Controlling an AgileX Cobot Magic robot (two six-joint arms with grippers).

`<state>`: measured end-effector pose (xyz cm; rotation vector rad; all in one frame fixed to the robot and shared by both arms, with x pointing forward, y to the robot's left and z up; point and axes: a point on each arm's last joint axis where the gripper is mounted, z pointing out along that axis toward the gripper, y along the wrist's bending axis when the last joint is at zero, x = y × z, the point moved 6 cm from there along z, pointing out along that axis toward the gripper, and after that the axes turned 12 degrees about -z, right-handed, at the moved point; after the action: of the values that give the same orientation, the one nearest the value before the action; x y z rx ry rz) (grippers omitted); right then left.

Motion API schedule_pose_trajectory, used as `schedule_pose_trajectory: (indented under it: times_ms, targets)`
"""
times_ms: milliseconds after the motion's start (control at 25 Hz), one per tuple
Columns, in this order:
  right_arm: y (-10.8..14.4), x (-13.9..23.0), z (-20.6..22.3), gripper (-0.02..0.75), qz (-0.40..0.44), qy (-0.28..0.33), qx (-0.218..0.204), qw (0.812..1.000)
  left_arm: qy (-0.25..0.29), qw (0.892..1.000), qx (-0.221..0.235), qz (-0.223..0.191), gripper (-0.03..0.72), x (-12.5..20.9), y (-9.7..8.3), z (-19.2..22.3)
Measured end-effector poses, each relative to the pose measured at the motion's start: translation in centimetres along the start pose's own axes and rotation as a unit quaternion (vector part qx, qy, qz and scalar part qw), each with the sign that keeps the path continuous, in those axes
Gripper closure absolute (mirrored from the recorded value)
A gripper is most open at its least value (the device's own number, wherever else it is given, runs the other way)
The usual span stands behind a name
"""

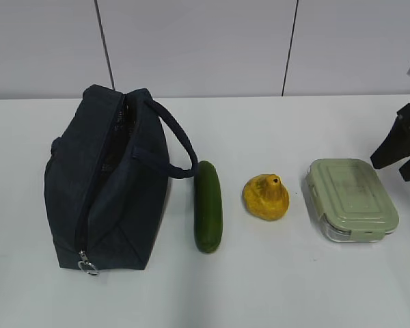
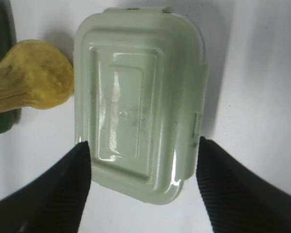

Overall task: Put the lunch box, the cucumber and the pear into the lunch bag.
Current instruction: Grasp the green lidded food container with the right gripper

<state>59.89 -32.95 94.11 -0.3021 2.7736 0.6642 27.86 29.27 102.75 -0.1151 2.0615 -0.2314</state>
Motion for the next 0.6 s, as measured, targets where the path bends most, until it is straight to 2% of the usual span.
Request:
schedule_pose_trajectory:
  times_ms: [360,600]
  targets:
    - [-1.7,1.5,-0.2,0.209,-0.002,0.053,0.055,0.997,0.0,1.0,0.0,0.0,0.346,0.0,0.0,0.0]
    - [-2.5,1.1,-0.4,0.209,-0.004,0.033,0.072,0.997,0.0,1.0,0.0,0.0,0.346,0.0,0.0,0.0]
